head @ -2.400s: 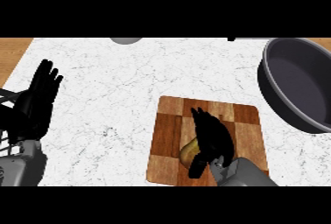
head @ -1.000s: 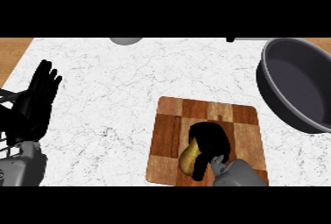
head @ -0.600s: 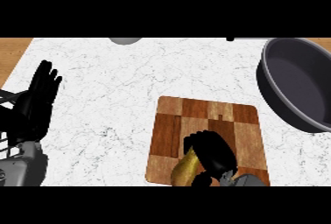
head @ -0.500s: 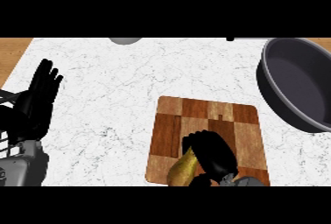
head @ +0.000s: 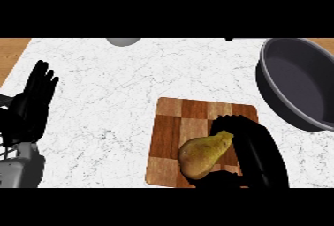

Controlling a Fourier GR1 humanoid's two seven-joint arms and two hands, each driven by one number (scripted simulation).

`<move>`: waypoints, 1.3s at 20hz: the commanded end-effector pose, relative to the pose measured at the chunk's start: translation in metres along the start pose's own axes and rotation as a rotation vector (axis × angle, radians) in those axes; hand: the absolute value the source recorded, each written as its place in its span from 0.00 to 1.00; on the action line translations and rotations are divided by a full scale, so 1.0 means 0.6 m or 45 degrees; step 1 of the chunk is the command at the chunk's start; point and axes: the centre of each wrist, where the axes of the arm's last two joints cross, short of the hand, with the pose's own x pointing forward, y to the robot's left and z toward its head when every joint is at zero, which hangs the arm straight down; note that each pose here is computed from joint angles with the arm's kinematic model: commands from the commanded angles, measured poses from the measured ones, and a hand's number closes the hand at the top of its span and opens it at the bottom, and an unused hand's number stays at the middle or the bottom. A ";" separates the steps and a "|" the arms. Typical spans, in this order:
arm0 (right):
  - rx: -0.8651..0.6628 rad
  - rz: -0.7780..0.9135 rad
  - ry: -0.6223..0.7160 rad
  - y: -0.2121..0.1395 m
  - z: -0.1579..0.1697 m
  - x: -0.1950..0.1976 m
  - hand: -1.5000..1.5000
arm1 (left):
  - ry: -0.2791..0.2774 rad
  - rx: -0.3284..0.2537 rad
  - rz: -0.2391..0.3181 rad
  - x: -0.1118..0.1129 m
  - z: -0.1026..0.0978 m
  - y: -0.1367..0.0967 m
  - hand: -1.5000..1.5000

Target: Pick the pear from the cutting board and place it in the pot

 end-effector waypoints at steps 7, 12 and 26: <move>-0.519 -0.017 0.147 -0.108 -0.017 -0.043 1.00 | -0.014 -0.033 0.020 0.005 0.028 -0.045 0.50; -0.520 -0.096 0.188 -0.193 -0.043 -0.098 1.00 | -0.003 -0.042 0.027 -0.006 -0.018 -0.007 0.50; -0.584 -0.053 0.277 -0.191 -0.146 -0.307 1.00 | -0.017 -0.037 0.016 0.014 0.001 -0.012 0.50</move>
